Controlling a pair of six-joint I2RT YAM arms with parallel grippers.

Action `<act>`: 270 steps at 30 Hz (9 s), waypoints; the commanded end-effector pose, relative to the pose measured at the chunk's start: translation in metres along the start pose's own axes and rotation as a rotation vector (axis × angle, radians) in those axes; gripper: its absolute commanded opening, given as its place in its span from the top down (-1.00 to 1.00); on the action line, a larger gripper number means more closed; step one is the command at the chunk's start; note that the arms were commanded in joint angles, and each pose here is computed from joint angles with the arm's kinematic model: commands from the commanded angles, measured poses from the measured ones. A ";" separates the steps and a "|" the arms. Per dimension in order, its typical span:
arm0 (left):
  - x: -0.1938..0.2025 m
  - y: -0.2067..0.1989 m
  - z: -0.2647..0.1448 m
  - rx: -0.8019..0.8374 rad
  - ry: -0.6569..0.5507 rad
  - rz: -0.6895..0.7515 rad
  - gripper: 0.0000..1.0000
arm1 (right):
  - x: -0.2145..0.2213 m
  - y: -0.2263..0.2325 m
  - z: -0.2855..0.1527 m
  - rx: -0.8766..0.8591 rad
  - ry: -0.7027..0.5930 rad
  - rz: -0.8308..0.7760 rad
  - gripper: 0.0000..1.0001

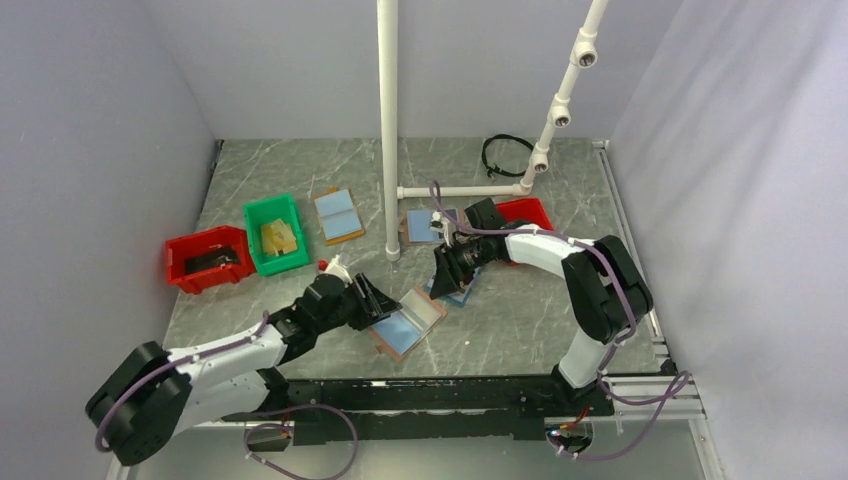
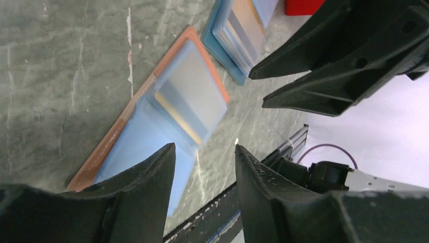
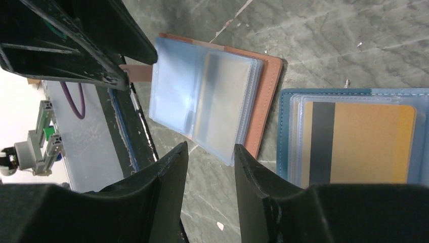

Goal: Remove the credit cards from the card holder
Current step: Remove the credit card from the card holder.

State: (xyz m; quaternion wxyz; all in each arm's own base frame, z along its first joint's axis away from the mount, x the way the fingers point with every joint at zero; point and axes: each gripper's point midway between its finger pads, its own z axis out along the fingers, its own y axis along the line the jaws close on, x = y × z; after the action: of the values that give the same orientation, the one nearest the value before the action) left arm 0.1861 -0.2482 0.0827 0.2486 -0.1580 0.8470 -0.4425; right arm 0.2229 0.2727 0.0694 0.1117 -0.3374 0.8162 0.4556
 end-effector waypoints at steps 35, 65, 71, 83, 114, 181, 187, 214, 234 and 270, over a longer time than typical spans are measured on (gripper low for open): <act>0.011 0.027 0.049 -0.111 -0.047 -0.085 0.09 | 0.013 0.002 0.033 -0.006 0.101 0.053 0.29; 0.013 0.003 0.048 0.022 -0.028 -0.046 -0.38 | 0.007 0.040 0.034 -0.226 0.086 0.119 0.48; 0.012 0.003 0.049 0.018 -0.029 -0.046 -0.40 | 0.008 0.042 0.034 -0.246 0.087 0.126 0.55; 0.013 0.010 0.048 -0.005 -0.036 -0.057 -0.17 | 0.008 0.045 0.034 -0.267 0.090 0.133 0.78; 0.022 0.034 0.017 -0.115 0.004 -0.024 0.38 | 0.011 0.026 0.038 -0.154 0.103 0.109 1.00; 0.022 0.038 0.035 -0.079 0.003 -0.056 -0.08 | 0.016 0.017 0.045 -0.149 0.133 0.143 0.67; 0.023 0.040 0.036 -0.082 0.004 -0.061 0.04 | 0.014 0.024 0.043 -0.181 0.129 0.135 0.59; 0.016 0.007 0.024 0.125 -0.030 0.004 -0.15 | 0.006 0.046 0.033 -0.346 0.099 0.186 1.00; 0.005 -0.014 0.017 0.154 -0.055 0.063 -0.23 | 0.001 0.042 0.023 -0.354 0.064 0.205 1.00; 0.008 -0.069 0.006 0.415 -0.026 0.141 0.53 | 0.002 0.048 0.021 -0.417 0.079 0.183 1.00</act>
State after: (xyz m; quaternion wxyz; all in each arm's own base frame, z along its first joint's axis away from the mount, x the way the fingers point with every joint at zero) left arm 0.1848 -0.2717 0.0705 0.2794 -0.1130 0.8095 -0.5039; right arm 0.1873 0.2978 0.0682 -0.0570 -0.2551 0.7676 0.5852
